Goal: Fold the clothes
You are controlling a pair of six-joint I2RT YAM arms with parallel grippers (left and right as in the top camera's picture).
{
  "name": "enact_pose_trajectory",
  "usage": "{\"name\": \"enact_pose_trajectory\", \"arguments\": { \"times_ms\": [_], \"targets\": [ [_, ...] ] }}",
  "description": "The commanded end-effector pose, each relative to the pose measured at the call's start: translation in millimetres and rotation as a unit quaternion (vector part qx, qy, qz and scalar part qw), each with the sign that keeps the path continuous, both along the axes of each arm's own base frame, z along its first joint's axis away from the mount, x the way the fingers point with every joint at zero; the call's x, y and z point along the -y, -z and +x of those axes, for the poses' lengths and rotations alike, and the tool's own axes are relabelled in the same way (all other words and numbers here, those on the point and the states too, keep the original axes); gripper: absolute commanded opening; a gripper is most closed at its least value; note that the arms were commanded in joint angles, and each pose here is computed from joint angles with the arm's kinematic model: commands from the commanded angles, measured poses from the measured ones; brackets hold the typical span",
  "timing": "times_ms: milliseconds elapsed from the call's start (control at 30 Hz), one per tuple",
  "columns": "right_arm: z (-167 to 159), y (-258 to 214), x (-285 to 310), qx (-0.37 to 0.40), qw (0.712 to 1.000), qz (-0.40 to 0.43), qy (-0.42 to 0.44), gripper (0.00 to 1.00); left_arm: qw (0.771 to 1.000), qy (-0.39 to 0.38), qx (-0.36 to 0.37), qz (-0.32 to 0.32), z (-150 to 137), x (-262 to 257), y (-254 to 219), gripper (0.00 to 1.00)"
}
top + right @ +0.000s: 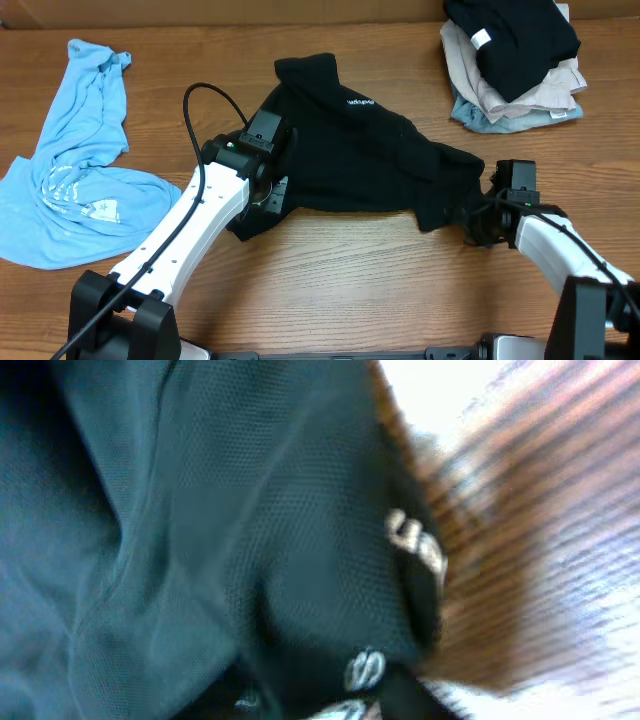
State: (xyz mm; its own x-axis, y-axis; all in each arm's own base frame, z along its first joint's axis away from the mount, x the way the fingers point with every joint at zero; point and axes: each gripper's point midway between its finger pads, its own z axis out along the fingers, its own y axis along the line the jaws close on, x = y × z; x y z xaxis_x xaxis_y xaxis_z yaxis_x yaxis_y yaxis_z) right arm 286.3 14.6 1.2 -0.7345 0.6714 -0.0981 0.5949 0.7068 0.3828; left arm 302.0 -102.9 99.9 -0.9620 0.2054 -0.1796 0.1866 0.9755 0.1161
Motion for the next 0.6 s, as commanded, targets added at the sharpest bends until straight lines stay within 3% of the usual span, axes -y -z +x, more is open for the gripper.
{"name": "enact_pose_trajectory", "arguments": {
  "times_ms": [0,33,167,300,567],
  "targets": [
    [-18,19,-7,-0.046,0.999,0.021,0.006,0.09,1.000,0.002,0.011,0.005,7,-2,-5,0.04],
    [-19,19,-7,-0.048,0.999,0.022,0.011,0.04,1.000,-0.003,0.011,0.004,7,-2,-5,0.04],
    [-14,9,-13,-0.046,0.998,0.040,0.006,0.04,1.000,-0.021,0.018,-0.002,13,-6,-14,0.04],
    [0,-28,-11,-0.028,0.999,0.029,-0.023,0.04,0.998,-0.054,0.034,-0.003,26,-24,-51,0.04],
    [47,-200,1,0.089,0.993,-0.030,-0.077,0.04,0.977,-0.155,0.143,0.021,57,-97,-167,0.04]
  ]
}}
